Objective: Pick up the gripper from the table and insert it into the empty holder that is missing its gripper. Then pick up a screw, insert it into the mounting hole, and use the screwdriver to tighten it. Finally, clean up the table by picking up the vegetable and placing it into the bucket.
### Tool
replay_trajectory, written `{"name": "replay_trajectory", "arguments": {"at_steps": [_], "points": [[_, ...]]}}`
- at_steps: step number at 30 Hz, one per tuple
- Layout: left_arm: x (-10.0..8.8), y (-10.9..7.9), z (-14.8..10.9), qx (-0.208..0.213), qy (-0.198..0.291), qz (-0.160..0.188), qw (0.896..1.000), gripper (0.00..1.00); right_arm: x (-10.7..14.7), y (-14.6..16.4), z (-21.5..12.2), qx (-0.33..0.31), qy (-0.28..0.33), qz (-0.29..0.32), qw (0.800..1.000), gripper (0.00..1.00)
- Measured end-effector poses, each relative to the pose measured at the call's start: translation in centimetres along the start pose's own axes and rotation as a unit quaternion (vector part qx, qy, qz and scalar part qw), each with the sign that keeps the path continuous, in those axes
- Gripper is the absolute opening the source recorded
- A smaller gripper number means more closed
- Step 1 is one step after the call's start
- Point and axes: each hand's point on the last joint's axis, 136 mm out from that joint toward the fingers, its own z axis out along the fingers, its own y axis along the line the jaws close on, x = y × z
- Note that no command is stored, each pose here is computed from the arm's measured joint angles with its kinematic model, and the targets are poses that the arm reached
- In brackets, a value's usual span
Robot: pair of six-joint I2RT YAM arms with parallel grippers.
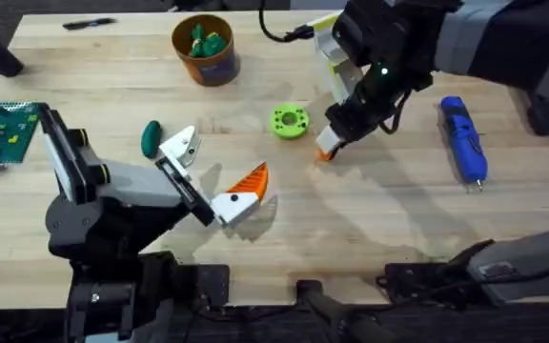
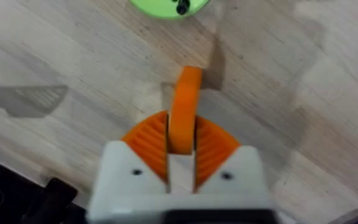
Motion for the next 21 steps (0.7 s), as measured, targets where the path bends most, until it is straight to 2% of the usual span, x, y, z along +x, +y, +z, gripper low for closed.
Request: {"name": "replay_trajectory", "arguments": {"at_steps": [1,2,3,12,19,21], "points": [[0.0,0.0,0.0,0.0,0.0,0.0,1.0,0.986,0.0,0.0,0.0,0.0,0.0,-0.001,1.0,0.124],[0.0,0.0,0.0,0.0,0.0,0.0,1.0,0.986,0.0,0.0,0.0,0.0,0.001,0.002,1.0,0.038],[0.0,0.0,0.0,0.0,0.0,0.0,1.0,0.986,0.1,0.0,0.0,0.0,0.002,0.001,1.0,0.015],[0.0,0.0,0.0,0.0,0.0,0.0,1.0,0.986,0.1,0.3,0.0,-0.008,0.003,0.009,1.0,0.008],[0.0,0.0,0.0,0.0,0.0,0.0,1.0,0.985,0.1,1.3,-0.4,-0.046,0.006,0.083,0.996,0.008],[0.0,0.0,0.0,0.0,0.0,0.0,1.0,0.985,-1.6,1.5,-2.3,-0.097,-0.025,0.12,0.988,0.008]]}}
